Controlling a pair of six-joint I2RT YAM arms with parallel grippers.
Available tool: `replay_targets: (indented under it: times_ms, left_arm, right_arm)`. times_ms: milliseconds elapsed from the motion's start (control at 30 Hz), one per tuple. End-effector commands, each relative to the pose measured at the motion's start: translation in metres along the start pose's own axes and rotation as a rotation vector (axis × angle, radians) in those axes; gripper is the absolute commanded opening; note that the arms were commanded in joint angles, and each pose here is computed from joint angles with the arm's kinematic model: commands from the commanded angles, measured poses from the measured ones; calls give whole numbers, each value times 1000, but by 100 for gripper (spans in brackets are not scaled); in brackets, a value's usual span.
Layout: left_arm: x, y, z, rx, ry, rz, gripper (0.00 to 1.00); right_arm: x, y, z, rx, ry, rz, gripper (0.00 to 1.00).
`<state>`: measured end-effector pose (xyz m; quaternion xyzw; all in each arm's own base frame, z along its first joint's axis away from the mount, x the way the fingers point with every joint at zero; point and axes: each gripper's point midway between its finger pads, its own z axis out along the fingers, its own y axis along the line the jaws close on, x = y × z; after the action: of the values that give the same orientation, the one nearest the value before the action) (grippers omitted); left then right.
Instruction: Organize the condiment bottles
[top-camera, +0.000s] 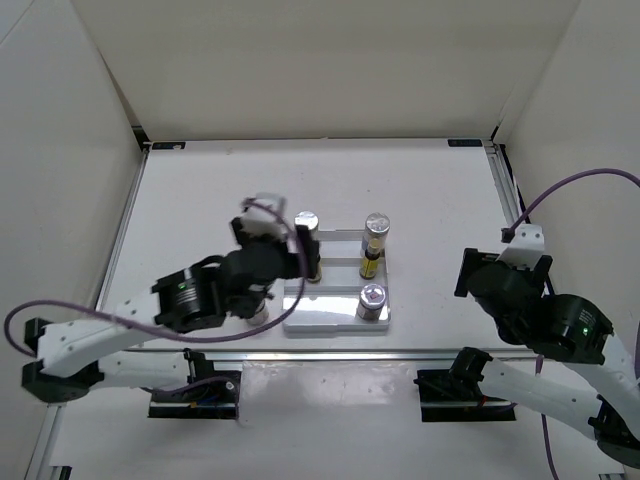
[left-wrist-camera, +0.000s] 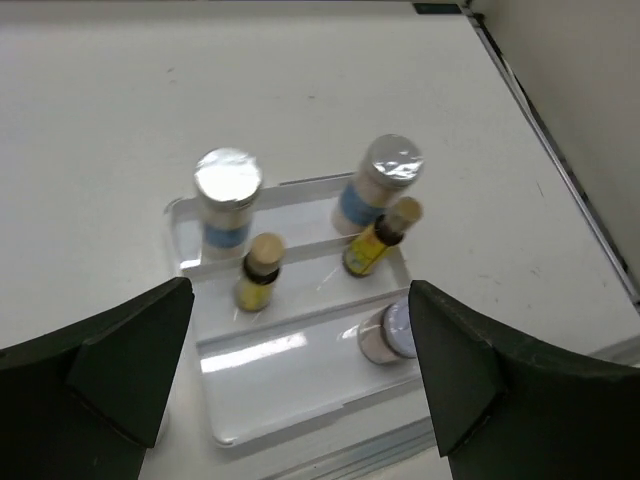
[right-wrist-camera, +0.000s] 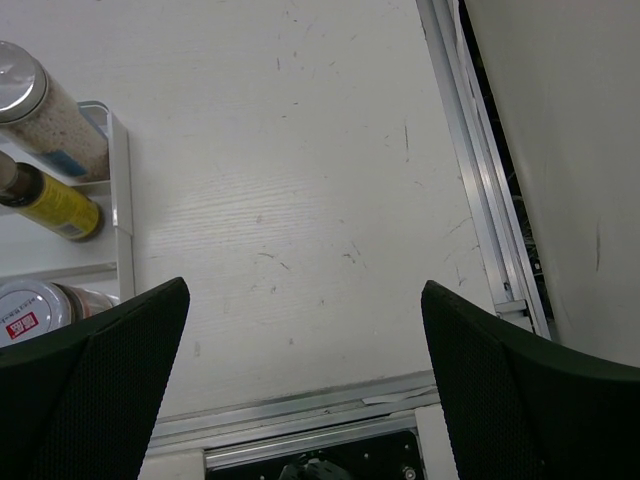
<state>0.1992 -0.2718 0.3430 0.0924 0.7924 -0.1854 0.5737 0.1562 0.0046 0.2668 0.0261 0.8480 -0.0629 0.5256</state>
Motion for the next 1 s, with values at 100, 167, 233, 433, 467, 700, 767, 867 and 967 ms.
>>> replay_targets:
  times_ms: [100, 167, 233, 433, 467, 700, 767, 867, 967]
  left_arm:
    - [79, 111, -16, -273, 6, -208, 99]
    - [107, 135, -18, -347, 76, -259, 99]
    - [126, 149, -11, -398, 169, -284, 99]
    - [171, 177, 4, -508, 370, -349, 99]
    - [181, 178, 6, -510, 406, -342, 99]
    - [212, 182, 14, -526, 513, -339, 99]
    - [221, 181, 17, -513, 546, -365, 99]
    - [236, 181, 19, -516, 589, -371, 99]
    - [239, 181, 19, -519, 606, -388, 91]
  right_arm:
    - [-4, 8, 3, -13, -20, 8, 100]
    - [-4, 12, 4, -21, -14, -1, 100]
    - [-4, 13, 5, -17, -10, -19, 100]
    - [-1, 19, 8, -17, 5, -35, 100]
    - [-1, 19, 8, -17, 5, -35, 100]
    - [-1, 17, 7, -20, 1, -28, 100]
    - [-1, 18, 8, -17, 5, -44, 100]
    - [-1, 18, 8, -17, 5, -45, 100]
    - [-1, 18, 8, -17, 5, -45, 100]
